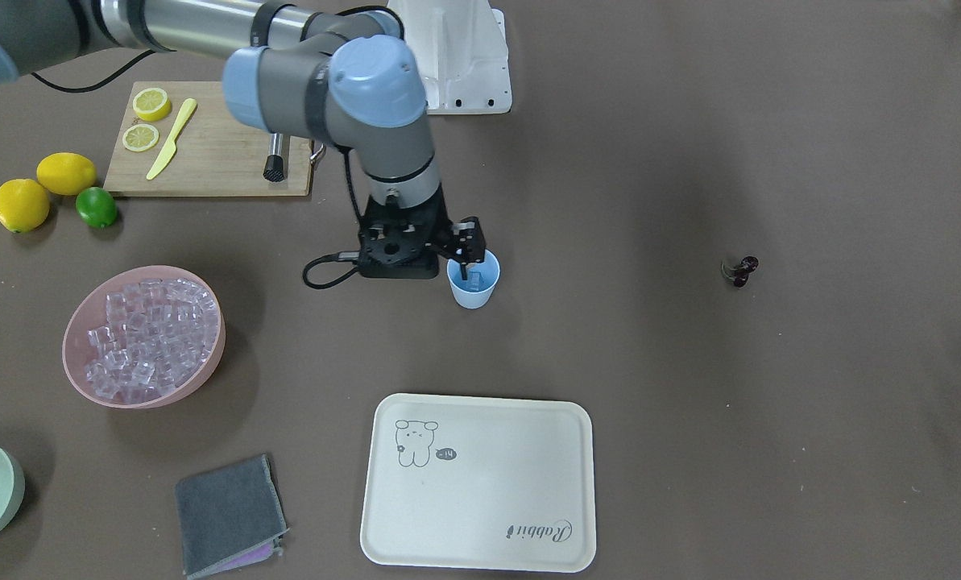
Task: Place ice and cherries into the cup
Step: 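Return the right gripper to the pink bowl of ice, then grasp a second ice cube from the bowl with the right gripper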
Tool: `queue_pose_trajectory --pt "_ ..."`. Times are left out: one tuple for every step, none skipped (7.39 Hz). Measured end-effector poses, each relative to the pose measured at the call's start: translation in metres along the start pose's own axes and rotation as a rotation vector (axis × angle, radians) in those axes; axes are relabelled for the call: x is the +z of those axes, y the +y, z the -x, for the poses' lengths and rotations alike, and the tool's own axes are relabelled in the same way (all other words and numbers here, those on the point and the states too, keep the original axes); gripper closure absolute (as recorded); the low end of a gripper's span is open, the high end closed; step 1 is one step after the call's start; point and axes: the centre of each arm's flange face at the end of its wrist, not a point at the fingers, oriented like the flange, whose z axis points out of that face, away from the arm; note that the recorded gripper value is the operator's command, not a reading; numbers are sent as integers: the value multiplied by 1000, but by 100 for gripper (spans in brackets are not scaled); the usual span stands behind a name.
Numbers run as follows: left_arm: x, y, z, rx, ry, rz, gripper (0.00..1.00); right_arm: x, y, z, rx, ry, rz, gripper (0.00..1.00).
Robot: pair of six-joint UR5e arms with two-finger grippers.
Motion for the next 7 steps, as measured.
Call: queue_pose_trajectory --pt "0 0 0 0 0 0 2 -4 -28 -67 -60 25 9 2" --pt "0 0 0 -1 0 0 2 -5 -52 -129 -122 64 12 2" --pt "0 1 0 -1 1 0 2 -2 -75 -185 -182 113 16 2" --pt "0 1 0 -1 0 0 2 0 -95 -231 -237 156 23 2" --pt "1 2 1 -1 0 1 2 -1 -112 -269 -272 189 29 2" --pt "1 2 1 -2 0 2 2 0 -124 -292 -286 212 39 2" --pt "1 2 1 -1 0 1 2 6 -128 -301 -290 225 49 2"
